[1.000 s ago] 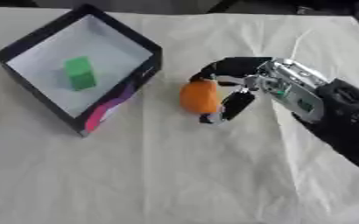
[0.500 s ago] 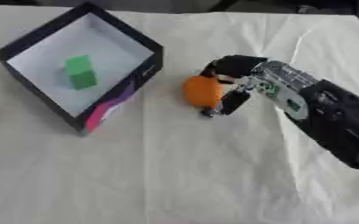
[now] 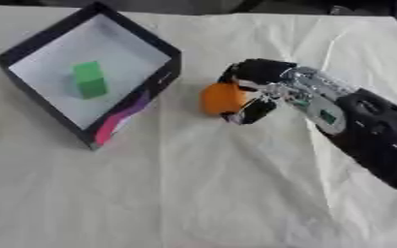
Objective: Pick up objects on the table and place them in the box.
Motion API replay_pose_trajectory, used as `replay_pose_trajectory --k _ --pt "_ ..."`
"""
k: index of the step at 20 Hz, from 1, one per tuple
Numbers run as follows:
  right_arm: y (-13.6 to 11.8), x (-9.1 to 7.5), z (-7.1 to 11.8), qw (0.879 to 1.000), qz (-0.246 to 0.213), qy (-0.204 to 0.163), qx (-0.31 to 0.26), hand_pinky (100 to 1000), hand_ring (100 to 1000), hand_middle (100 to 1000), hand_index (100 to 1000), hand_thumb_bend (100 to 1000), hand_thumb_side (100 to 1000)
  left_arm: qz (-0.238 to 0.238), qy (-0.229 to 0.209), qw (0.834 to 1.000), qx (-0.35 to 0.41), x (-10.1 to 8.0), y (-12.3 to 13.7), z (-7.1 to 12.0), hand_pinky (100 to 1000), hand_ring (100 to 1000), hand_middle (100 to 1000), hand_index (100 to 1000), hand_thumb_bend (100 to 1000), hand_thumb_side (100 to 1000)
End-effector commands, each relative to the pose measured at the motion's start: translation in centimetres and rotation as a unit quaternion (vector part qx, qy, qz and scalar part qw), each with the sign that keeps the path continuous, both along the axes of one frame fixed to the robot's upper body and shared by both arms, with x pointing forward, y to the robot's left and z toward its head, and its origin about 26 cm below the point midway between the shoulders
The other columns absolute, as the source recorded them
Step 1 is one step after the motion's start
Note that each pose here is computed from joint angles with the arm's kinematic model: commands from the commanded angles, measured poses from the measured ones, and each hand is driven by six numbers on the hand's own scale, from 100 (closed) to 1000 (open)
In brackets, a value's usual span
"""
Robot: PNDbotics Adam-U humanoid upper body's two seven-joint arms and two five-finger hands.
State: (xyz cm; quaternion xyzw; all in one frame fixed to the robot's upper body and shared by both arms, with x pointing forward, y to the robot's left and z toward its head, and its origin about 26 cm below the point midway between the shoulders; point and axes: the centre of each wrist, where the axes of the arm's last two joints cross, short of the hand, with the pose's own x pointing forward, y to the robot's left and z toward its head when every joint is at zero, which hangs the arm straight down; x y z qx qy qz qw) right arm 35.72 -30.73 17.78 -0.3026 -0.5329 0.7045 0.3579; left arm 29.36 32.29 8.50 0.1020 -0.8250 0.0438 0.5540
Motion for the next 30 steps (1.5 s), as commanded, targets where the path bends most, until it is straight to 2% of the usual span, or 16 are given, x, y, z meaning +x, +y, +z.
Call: replay_pose_trajectory --k 1,4,5,6,8,15,17,20,23,26,30 --pt "-0.4 -0.8 3.2 1.0 0.0 -0.031 0.004 863 707 610 774 150 412 -0.001 -0.009 1.0 0.013 0.0 0.4 0.7 839 799 776 844 100 792" --pt "-0.3 -1.3 4.2 0.999 0.004 -0.033 0.01 866 705 610 775 131 402 -0.001 -0.008 1.0 0.014 -0.1 0.4 0.7 839 799 776 844 100 791" --pt "-0.3 -1.4 4.6 0.999 0.005 -0.035 0.016 866 695 599 764 100 415 -0.001 -0.008 1.0 0.014 -0.1 0.4 0.7 838 799 776 844 100 790" --pt "-0.2 -1.5 5.0 0.999 0.005 -0.038 0.024 864 681 584 752 100 358 -0.001 -0.008 1.0 0.014 -0.1 0.4 0.7 838 799 776 844 100 789" --pt "0.2 -1.6 6.1 0.997 0.008 -0.053 0.048 861 654 556 727 100 314 -0.001 -0.008 1.0 0.014 -0.1 0.4 0.7 838 800 777 844 100 788" --pt "2.8 -2.5 13.0 0.98 0.068 -0.147 0.114 865 599 499 661 100 252 0.001 -0.009 1.0 0.017 -0.2 0.6 0.7 837 801 777 843 100 782" --pt "3.9 -2.3 15.2 0.973 0.085 -0.172 0.128 863 594 497 659 100 236 0.001 -0.01 1.0 0.019 -0.2 0.6 0.8 837 801 777 842 100 778" --pt "5.9 -0.9 17.8 0.964 0.106 -0.197 0.146 858 594 497 656 100 236 -0.001 -0.012 1.0 0.022 -0.3 0.6 0.9 836 801 777 842 100 776" --pt "7.9 1.1 19.4 0.96 0.121 -0.213 0.138 851 602 503 659 140 260 -0.002 -0.012 1.0 0.023 -0.3 0.6 0.9 836 802 777 841 100 776" --pt "9.3 3.6 20.1 0.96 0.125 -0.218 0.127 847 608 503 661 162 281 -0.003 -0.012 1.0 0.023 -0.2 0.5 0.9 836 802 777 841 100 778" --pt "10.8 6.2 19.6 0.96 0.138 -0.221 0.1 842 620 513 663 205 342 -0.007 -0.016 0.999 0.027 -0.1 0.4 1.3 835 802 777 841 100 781"
